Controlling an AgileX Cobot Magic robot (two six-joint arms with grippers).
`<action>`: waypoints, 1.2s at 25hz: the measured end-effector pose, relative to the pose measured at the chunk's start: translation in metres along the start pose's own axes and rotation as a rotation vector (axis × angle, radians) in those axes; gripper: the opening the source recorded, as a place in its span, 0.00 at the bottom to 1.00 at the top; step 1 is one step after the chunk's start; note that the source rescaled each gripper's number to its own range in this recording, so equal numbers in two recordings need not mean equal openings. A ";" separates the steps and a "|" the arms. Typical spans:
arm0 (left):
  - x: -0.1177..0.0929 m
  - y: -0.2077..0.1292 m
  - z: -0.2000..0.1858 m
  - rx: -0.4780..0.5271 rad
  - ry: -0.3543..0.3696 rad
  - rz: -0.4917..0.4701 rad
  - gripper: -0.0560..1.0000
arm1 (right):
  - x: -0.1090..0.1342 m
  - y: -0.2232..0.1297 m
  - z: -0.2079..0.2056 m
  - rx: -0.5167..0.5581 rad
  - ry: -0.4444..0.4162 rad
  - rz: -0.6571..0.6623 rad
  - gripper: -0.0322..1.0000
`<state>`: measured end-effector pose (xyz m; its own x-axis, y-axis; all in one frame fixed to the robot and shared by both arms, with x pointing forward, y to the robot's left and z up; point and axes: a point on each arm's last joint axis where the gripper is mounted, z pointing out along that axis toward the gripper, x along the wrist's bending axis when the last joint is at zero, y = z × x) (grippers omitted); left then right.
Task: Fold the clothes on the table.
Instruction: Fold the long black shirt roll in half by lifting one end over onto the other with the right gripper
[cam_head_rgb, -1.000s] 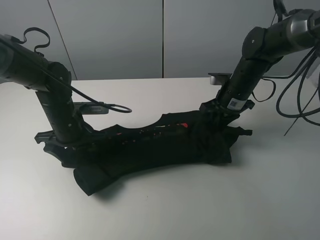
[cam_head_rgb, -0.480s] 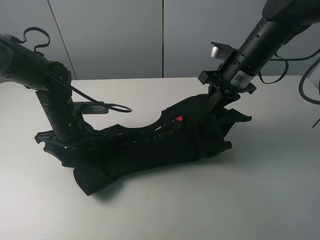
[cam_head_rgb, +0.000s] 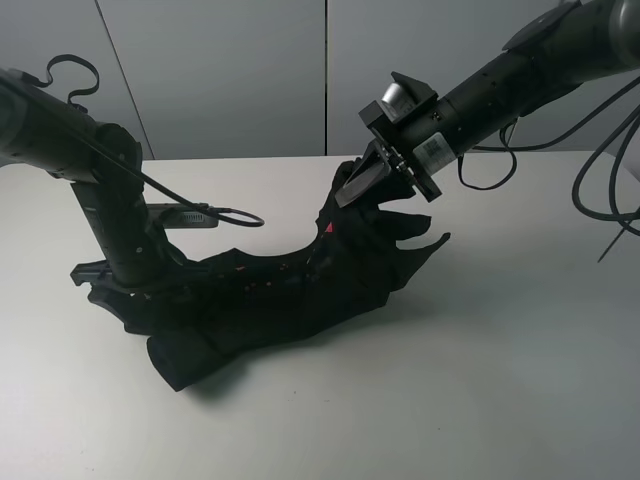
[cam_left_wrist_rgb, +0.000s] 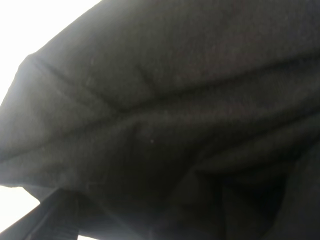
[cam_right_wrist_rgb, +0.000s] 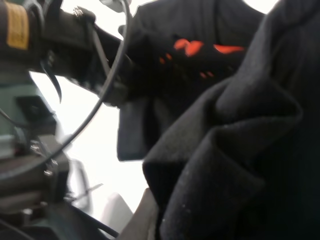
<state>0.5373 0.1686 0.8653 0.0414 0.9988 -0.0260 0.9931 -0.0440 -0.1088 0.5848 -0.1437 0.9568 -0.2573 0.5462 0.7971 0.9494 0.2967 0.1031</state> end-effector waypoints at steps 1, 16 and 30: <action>0.000 0.000 0.000 0.000 0.000 0.000 1.00 | -0.003 0.001 0.004 -0.002 0.017 0.007 0.10; 0.000 0.000 0.001 0.001 -0.002 0.011 1.00 | 0.000 0.001 0.099 0.038 0.079 -0.038 0.10; -0.002 0.000 0.001 0.003 -0.029 0.028 1.00 | 0.015 -0.002 0.147 -0.017 0.168 -0.073 0.10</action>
<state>0.5373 0.1666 0.8644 0.0664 0.9961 -0.0574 0.9913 -0.0725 -0.1102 0.5528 -0.0213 0.8810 -0.2930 0.3847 0.8753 0.9327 0.3166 0.1731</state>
